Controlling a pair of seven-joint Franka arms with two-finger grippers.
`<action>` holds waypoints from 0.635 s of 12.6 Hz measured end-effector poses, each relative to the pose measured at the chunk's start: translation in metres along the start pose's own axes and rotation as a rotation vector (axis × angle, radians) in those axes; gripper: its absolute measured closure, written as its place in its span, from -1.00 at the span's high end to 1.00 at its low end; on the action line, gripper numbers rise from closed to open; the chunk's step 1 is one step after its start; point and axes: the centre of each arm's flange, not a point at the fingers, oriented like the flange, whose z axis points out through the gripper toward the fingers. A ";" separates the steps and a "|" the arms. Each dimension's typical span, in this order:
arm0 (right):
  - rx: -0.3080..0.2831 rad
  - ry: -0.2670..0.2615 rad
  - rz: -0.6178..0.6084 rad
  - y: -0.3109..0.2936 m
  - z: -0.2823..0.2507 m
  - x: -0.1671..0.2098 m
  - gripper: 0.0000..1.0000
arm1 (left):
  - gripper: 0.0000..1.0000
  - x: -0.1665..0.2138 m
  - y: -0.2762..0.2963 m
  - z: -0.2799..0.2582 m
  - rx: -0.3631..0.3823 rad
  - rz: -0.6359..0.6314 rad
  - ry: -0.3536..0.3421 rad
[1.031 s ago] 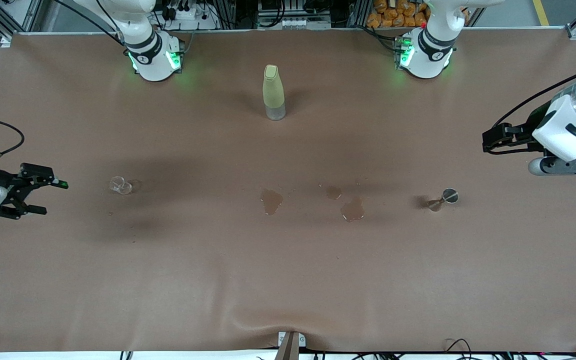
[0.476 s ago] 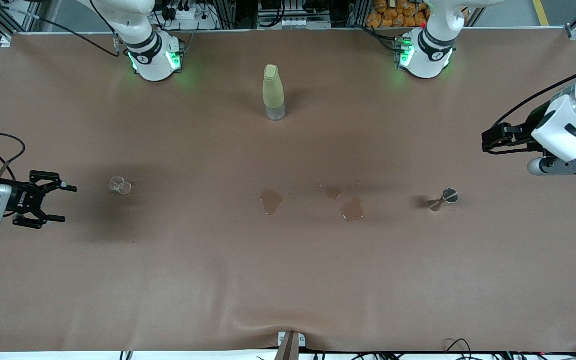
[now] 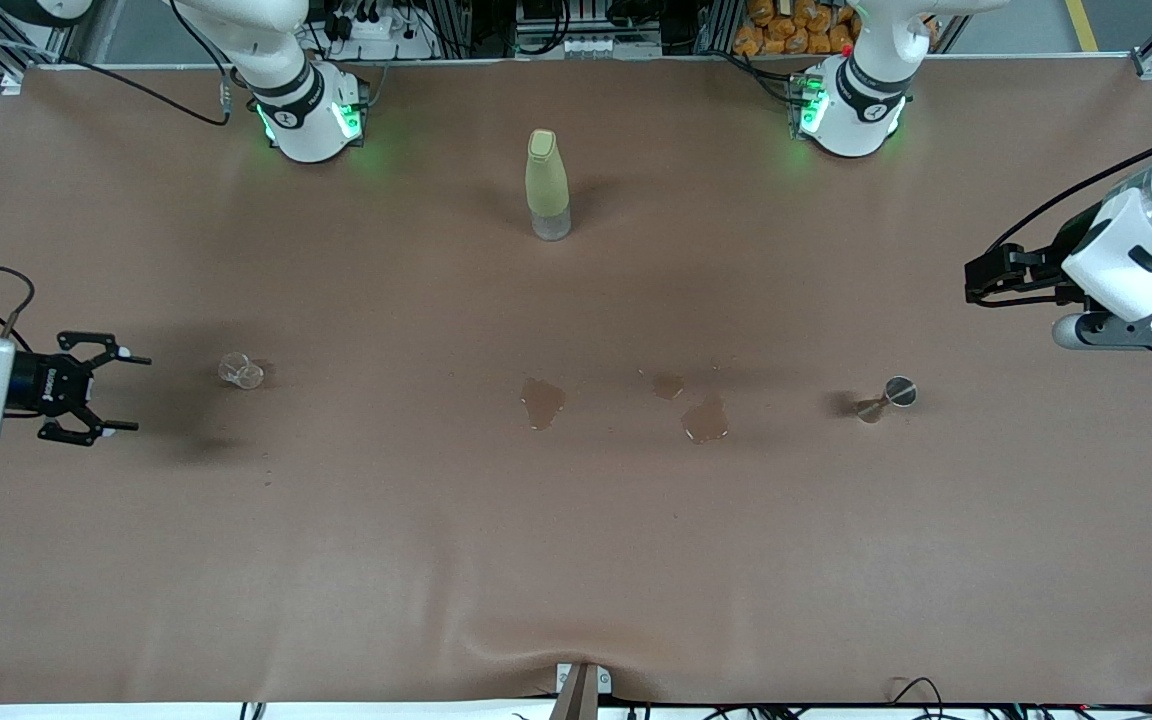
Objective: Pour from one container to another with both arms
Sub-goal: 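Grasp the glass cup with the right gripper while the left gripper lowers to the jigger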
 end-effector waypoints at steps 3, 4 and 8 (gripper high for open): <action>-0.019 0.078 -0.133 0.006 -0.003 -0.044 1.00 | 1.00 0.001 -0.006 0.002 -0.001 0.137 -0.005; -0.014 0.086 -0.164 0.008 0.002 -0.055 1.00 | 1.00 0.003 -0.011 0.006 -0.005 0.191 -0.012; 0.088 0.182 -0.239 -0.001 0.020 -0.089 1.00 | 1.00 0.023 -0.064 0.038 -0.156 0.407 -0.011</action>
